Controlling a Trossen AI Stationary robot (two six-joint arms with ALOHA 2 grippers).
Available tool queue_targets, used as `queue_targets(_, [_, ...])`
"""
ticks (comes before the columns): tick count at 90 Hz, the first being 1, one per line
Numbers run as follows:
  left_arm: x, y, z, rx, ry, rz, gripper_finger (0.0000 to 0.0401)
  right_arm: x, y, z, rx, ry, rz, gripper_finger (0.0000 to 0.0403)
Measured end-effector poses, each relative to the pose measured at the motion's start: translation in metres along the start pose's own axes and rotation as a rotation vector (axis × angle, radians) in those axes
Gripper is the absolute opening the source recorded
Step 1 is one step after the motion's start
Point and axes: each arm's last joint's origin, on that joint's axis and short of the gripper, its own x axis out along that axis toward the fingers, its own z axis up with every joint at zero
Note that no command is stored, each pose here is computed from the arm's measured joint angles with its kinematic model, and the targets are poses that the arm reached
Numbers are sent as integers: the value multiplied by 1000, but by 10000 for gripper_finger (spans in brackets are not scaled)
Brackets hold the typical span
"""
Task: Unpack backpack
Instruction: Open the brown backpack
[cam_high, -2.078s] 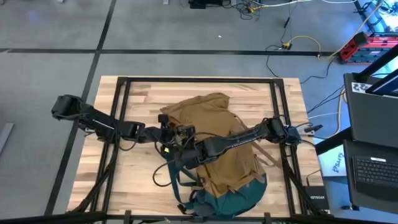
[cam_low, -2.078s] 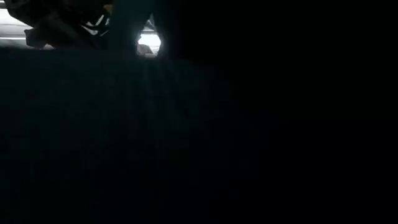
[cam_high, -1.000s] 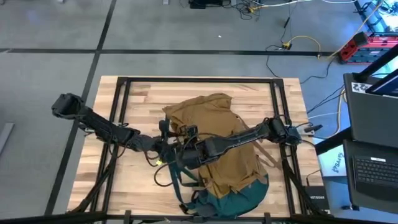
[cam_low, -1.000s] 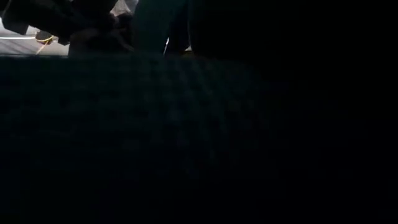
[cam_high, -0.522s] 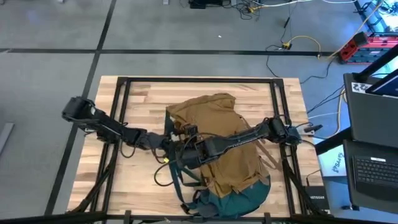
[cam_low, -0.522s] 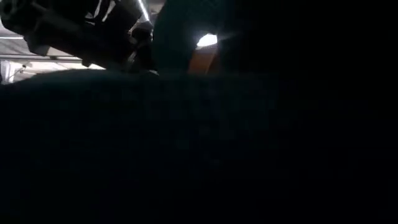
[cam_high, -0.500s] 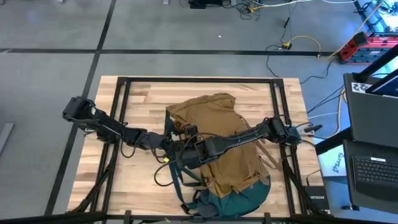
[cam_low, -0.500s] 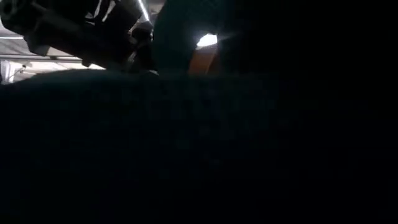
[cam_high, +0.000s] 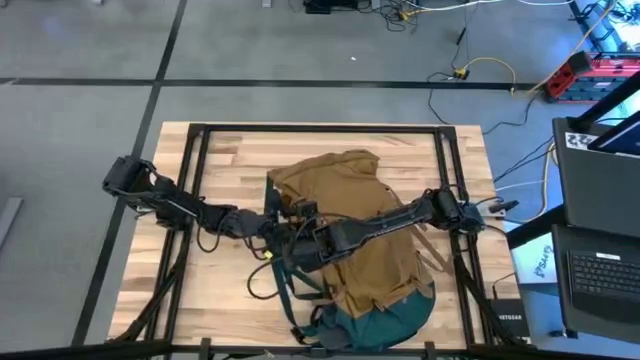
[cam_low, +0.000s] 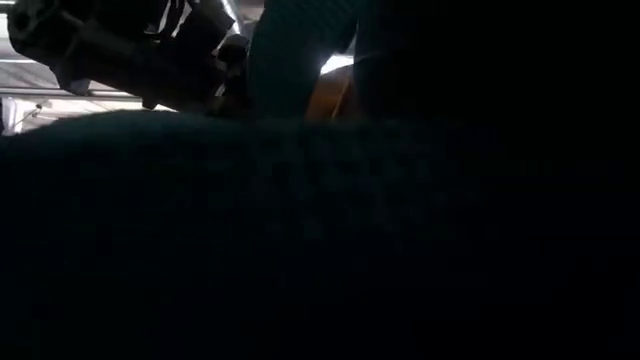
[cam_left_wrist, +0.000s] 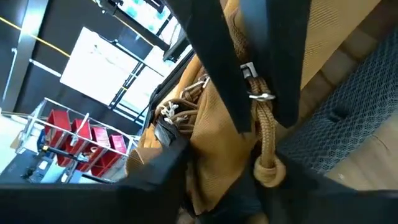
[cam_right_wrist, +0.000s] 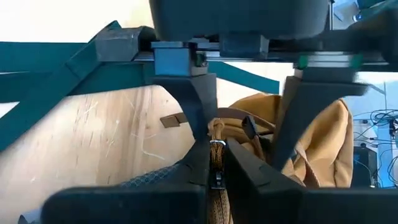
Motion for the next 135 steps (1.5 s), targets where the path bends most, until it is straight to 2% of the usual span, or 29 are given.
queue_targets(10, [1,1,-1,-8,5,4,29,0,0,0,0,0,-2,8])
queue_targets(20, [0,0,-1,-2,8,2,7,0,-1,0,-1,3,-14,8])
queue_targets(65, [-4,-13,-10,-2,156,-77,1,-3,0,-4,-22,37,-85,4])
queue_targets(93, [-6,-17,-17,-18,202,-94,0,-26,2,-6,11,88,-92,5])
queue_targets(103, [-10,-24,-31,23,292,-110,0,-43,2,-8,50,85,-86,6])
queue_targets(114, [-11,-20,-39,-7,332,-50,0,-54,16,-13,70,106,-65,4])
queue_targets(135, [-12,-21,-43,-20,327,-61,0,-64,35,-14,101,91,-26,2])
